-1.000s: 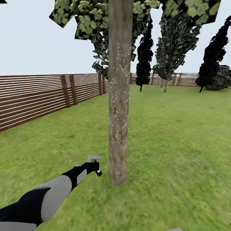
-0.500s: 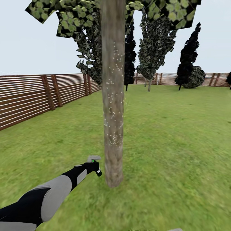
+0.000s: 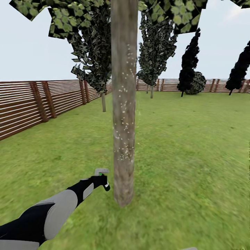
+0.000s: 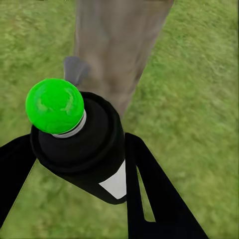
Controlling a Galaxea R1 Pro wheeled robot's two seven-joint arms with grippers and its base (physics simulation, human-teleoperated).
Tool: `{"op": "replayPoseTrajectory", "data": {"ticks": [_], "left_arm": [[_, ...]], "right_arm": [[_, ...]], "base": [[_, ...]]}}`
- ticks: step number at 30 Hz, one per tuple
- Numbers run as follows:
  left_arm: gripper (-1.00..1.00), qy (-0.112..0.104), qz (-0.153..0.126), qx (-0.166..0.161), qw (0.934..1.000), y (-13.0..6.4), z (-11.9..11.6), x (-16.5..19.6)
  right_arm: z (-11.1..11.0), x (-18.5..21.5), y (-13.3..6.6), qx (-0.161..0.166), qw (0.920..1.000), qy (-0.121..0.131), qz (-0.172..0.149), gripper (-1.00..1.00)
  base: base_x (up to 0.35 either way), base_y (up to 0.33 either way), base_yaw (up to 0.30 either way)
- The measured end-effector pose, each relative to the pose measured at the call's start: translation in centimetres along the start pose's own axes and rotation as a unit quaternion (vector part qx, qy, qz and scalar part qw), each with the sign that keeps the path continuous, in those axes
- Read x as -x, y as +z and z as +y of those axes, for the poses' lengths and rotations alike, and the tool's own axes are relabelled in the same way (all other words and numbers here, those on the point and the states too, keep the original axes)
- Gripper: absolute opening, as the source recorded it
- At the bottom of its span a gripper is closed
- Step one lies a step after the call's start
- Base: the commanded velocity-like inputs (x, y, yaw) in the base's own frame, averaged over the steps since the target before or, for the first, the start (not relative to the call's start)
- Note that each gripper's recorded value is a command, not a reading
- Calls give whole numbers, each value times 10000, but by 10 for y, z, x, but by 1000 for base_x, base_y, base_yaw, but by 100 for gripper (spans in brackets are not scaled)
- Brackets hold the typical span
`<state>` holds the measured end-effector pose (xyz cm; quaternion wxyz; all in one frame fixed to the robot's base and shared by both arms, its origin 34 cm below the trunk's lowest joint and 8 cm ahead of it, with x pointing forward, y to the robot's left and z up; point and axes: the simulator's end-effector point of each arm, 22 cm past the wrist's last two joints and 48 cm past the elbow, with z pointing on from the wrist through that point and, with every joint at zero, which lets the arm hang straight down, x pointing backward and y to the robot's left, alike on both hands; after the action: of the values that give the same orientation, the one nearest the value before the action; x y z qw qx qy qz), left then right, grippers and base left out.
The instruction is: In the garden, pick up the pesticide atomizer on the floor and spray pesticide onto both trees until each tree trunk is fully covered.
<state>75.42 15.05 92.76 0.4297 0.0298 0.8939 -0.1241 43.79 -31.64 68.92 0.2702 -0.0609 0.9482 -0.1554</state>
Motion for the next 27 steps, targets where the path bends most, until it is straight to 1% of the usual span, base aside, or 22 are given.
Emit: {"op": "replayPoseTrajectory", "data": {"ticks": [5, 12, 20, 27], "left_arm": [[-100, 0, -7, 3, 10000, -1, 1, 1], [-100, 4, -16, 3, 10000, -1, 1, 2], [-100, -1, -1, 5, 10000, 0, 1, 0], [-100, -5, 0, 4, 10000, 1, 1, 0]], "right_arm": [[-1, 1, 0, -5, 10000, 1, -7, 100], [-1, 1, 0, -6, 10000, 5, -16, 100], [0, 0, 0, -3, 10000, -3, 5, 100], [0, -1, 0, 3, 10000, -5, 13, 100]], "base": [[100, 350, -268], [15, 350, -291], [-93, 350, -292], [-173, 348, -53]]}}
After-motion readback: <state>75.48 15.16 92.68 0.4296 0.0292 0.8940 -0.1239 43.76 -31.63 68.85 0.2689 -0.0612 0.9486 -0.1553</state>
